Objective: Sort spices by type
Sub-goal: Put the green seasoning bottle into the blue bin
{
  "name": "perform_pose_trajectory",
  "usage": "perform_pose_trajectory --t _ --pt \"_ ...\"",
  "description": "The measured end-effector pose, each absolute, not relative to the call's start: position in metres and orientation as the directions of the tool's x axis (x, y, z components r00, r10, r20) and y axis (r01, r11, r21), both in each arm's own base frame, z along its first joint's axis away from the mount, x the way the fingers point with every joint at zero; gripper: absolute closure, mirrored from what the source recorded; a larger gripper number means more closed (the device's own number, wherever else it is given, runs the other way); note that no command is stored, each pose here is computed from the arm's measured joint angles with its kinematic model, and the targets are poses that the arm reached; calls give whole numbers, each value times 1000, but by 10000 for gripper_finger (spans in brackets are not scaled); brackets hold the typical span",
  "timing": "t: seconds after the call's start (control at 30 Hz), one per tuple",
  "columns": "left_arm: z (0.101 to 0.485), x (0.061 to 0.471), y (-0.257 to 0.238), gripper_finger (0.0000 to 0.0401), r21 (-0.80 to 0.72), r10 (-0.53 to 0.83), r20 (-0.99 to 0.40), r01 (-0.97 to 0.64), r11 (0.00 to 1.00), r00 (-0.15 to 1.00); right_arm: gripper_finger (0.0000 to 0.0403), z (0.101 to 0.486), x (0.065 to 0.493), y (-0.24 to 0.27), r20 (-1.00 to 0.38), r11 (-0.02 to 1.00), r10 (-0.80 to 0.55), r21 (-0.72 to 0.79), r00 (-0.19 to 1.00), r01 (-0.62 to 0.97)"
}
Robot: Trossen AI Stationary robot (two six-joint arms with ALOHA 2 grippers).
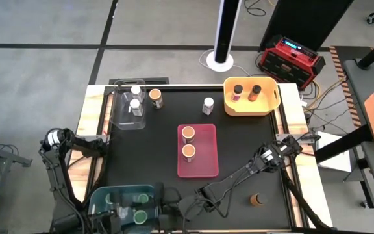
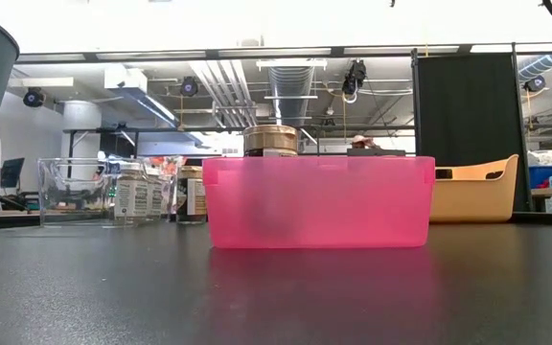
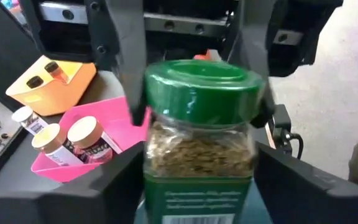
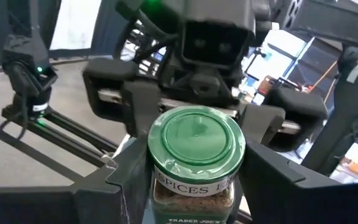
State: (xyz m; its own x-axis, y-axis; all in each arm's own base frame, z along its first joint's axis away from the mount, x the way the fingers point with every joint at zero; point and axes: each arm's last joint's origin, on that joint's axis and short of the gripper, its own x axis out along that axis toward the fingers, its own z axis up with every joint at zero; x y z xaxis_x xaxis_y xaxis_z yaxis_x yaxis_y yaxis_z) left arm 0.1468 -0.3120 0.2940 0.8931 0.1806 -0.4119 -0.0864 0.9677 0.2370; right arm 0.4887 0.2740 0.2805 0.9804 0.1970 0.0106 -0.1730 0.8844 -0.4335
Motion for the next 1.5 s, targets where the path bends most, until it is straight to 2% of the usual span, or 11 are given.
perform_pose_trajectory --t 0.17,0.5,0.57,0.73,0.9,1.0,1.17,1.37,1.5 --pt "294 147 -312 216 238 175 -426 -76 968 888 208 281 488 275 20 892 192 -420 981 -166" --pt "293 145 -312 217 232 168 -435 -70 970 885 207 279 488 274 5 904 190 -390 982 -173" --pt "293 142 -313 217 243 172 -420 -72 967 891 184 279 488 274 3 910 183 -378 983 -168" --pt "293 131 -315 217 289 179 -360 -73 955 915 98 278 487 275 -13 914 156 -376 988 -149" --pt "295 130 -315 217 302 199 -302 -104 948 932 61 293 474 281 -25 906 45 -420 999 -51" --pt "296 130 -316 217 310 207 -262 -121 943 943 59 303 461 288 -74 895 12 -443 997 -44" --pt "300 132 -321 217 324 213 -204 -139 936 956 72 297 448 297 -193 903 29 -415 981 -108" --pt "305 137 -329 217 317 196 -182 -131 939 964 85 294 456 294 -153 943 25 -325 988 -75" --pt "311 140 -334 217 317 183 -173 -121 941 968 78 287 464 288 -147 954 61 -283 987 -101"
